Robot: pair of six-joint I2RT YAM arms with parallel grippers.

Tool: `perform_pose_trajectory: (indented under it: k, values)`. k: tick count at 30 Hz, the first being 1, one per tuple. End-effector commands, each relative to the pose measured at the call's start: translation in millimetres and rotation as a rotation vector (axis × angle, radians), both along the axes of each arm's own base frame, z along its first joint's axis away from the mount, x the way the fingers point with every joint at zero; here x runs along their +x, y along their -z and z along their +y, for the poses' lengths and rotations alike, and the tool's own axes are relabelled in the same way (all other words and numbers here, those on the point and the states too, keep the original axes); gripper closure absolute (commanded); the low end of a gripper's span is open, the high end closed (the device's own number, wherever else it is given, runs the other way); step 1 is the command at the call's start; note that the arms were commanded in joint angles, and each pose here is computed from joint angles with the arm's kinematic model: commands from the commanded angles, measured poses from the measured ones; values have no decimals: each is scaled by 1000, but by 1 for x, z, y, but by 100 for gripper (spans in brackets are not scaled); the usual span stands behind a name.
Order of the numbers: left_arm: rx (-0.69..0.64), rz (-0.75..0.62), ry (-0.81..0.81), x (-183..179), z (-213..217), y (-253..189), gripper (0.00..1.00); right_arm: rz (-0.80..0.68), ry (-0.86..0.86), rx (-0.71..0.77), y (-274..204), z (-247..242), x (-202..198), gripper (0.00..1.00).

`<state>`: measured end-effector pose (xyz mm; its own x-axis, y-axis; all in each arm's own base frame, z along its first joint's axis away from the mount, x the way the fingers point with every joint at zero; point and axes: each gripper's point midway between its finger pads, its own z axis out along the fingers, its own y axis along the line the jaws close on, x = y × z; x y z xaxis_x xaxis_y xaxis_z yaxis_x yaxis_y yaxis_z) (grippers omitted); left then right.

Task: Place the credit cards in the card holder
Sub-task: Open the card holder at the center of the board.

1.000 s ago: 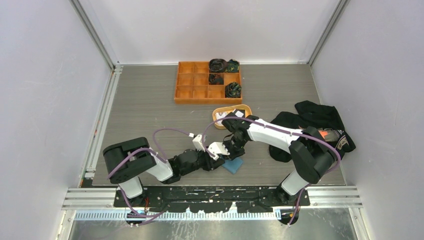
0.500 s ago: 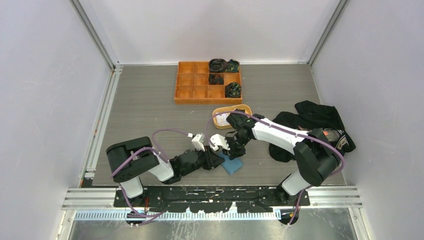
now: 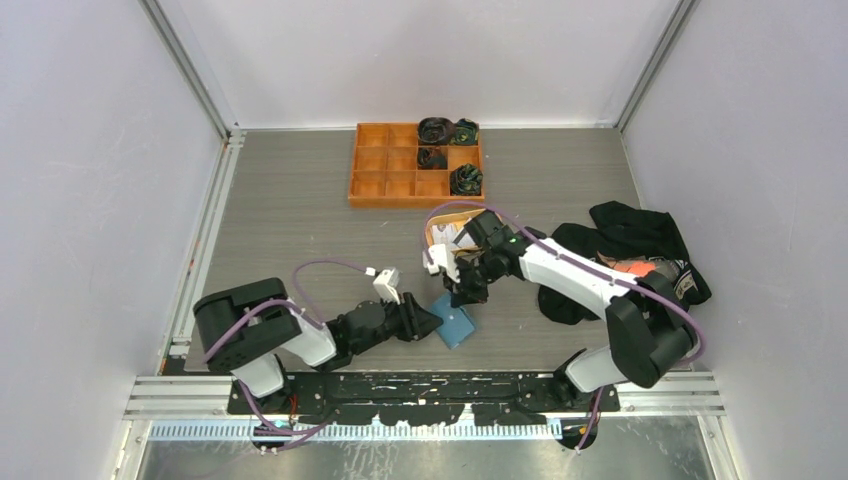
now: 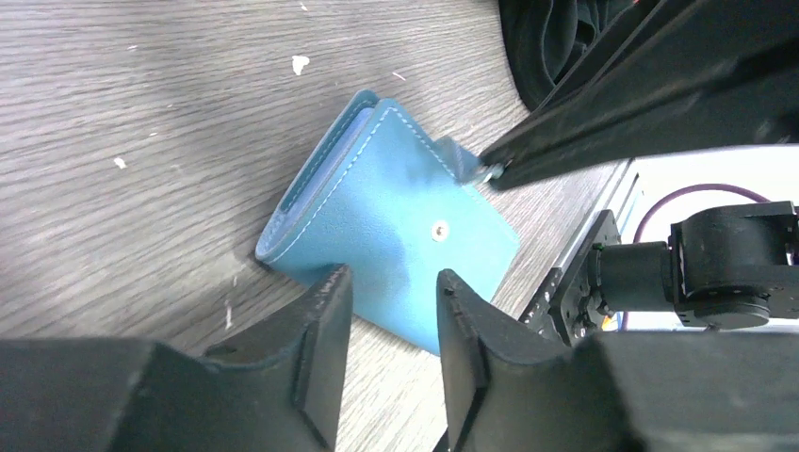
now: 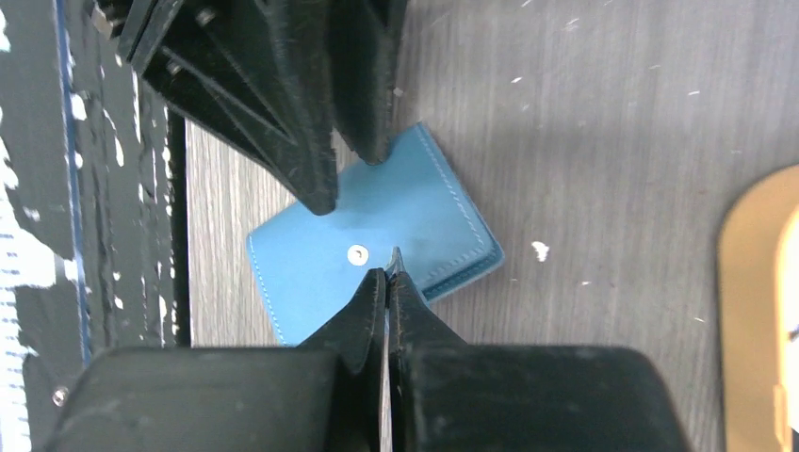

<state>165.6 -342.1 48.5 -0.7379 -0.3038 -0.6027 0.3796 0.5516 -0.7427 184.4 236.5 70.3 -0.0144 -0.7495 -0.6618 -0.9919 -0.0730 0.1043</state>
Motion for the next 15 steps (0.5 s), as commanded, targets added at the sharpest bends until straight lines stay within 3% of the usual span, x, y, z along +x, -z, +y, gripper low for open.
perform_pose_trajectory:
  k: [1, 10, 12, 15]
  values:
    - [-10, -49, -11, 0, 13, -12, 55, 29, 106, 182, -46, 20, 9, 99]
    - [-24, -9, -39, -4, 22, -10, 31, 93, 274, 184, -55, 23, 23, 99]
    - [-34, 2, -46, -3, 22, -11, 21, 95, 275, 195, -58, 24, 23, 99]
    - [-70, 8, -62, -3, 24, -16, 17, 84, 284, 205, -59, 23, 24, 99]
